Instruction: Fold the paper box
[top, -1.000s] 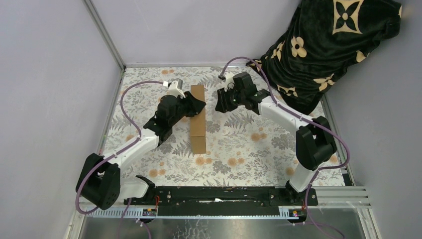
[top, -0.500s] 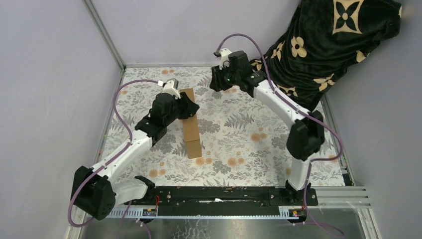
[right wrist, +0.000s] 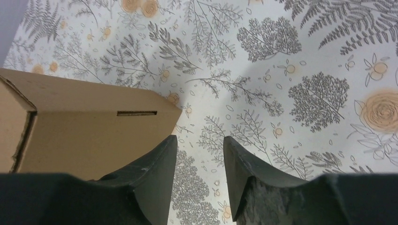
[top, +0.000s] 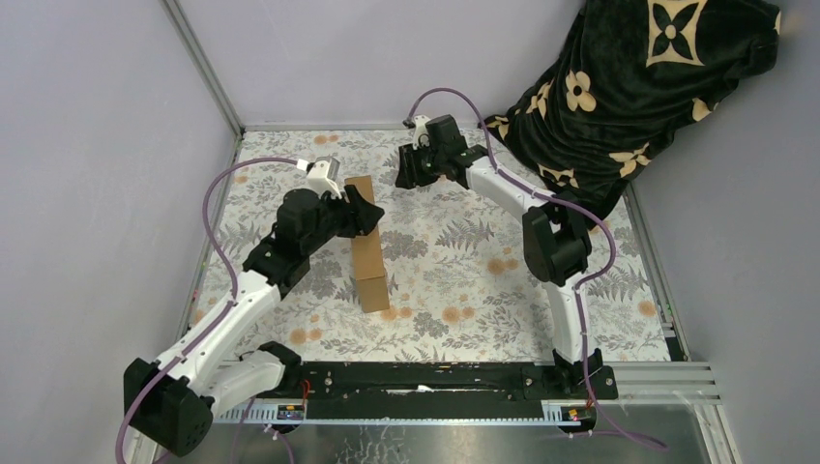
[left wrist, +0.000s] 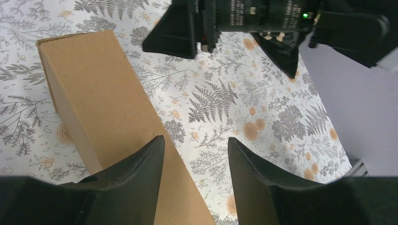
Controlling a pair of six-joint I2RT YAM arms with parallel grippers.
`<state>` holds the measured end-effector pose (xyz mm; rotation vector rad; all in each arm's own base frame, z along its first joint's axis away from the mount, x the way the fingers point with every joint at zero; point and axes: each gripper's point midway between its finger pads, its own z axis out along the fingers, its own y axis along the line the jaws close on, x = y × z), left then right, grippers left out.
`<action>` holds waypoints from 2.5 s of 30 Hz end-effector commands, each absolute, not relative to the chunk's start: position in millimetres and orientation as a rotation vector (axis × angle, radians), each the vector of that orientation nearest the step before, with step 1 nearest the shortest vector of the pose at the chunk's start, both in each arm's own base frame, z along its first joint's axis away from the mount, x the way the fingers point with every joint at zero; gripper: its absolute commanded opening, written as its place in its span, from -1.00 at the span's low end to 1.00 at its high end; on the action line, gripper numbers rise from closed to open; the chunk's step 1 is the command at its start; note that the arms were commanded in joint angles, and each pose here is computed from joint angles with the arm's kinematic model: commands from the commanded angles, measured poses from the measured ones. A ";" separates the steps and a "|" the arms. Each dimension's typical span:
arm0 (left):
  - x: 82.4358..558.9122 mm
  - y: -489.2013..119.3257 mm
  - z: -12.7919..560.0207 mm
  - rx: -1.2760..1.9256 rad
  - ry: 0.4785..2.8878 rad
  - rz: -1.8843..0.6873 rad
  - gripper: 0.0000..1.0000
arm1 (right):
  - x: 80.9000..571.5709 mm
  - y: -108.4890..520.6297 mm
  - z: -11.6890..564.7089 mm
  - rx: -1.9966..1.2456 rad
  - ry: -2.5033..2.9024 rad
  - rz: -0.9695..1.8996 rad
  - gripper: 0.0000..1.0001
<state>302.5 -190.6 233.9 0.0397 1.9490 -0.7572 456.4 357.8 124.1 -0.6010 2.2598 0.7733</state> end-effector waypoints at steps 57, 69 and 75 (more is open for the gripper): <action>211.3 -97.3 213.1 -0.601 1.932 -0.556 -0.12 | 429.6 394.6 160.2 -0.536 2.085 1.478 0.17; 255.7 -65.6 179.0 -0.788 1.882 -0.249 -0.41 | 370.2 390.4 172.3 -0.657 2.187 1.357 0.14; 292.4 -31.9 156.8 -0.883 1.862 -0.230 -0.47 | 317.1 385.4 160.8 -0.710 2.248 1.256 0.13</action>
